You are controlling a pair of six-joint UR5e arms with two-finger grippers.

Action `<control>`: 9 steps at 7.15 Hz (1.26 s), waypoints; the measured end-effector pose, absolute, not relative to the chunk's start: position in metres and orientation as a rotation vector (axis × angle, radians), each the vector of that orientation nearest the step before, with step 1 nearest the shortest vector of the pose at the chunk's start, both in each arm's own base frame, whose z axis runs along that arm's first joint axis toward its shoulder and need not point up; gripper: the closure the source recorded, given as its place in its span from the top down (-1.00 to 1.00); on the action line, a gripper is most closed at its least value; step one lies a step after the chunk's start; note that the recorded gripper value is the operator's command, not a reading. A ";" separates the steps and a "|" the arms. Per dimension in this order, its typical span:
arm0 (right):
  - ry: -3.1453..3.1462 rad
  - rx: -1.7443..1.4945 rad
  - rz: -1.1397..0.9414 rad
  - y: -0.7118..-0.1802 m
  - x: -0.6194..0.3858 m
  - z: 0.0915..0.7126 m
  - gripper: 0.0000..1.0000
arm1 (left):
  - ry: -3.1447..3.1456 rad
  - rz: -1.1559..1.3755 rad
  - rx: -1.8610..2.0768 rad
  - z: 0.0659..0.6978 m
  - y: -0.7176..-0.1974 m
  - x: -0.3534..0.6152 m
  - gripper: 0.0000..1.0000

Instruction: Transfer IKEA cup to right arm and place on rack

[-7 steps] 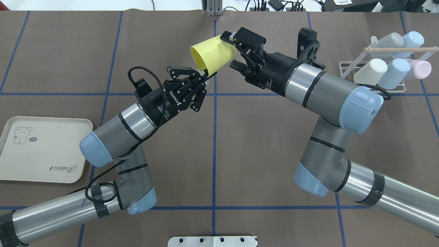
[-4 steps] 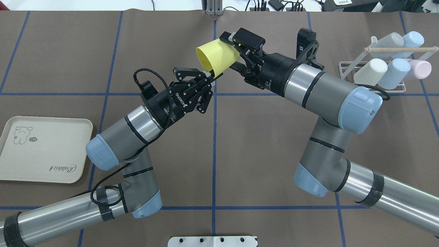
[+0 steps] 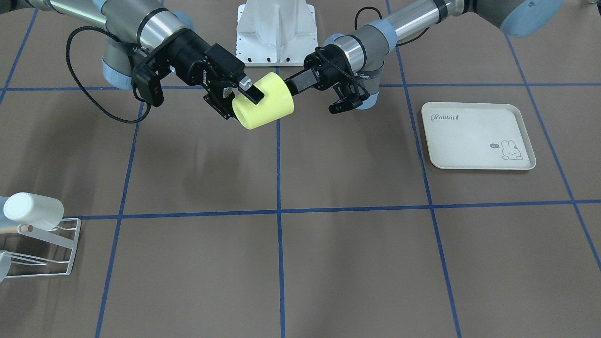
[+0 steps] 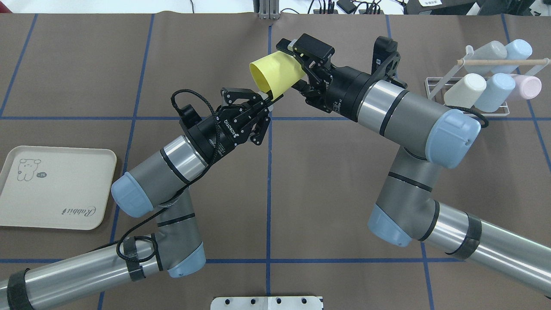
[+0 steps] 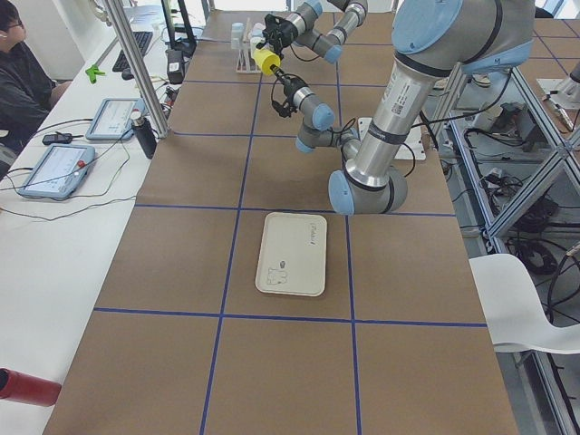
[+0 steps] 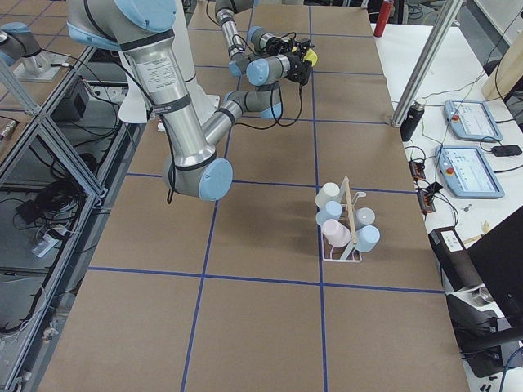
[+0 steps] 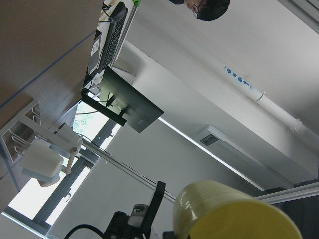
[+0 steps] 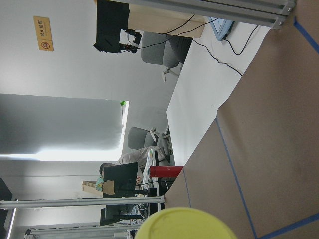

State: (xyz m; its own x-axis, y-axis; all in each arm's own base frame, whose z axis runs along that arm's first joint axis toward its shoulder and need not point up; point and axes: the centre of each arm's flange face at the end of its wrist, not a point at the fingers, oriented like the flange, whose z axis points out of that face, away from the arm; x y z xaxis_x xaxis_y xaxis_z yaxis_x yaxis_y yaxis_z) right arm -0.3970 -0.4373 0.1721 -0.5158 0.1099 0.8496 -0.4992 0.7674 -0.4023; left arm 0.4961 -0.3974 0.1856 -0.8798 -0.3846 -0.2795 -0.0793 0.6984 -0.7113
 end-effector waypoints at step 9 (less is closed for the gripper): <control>-1.994 0.289 0.778 -0.438 -0.398 0.176 -1.00 | 2.498 -1.018 -0.358 0.181 -0.399 0.501 1.00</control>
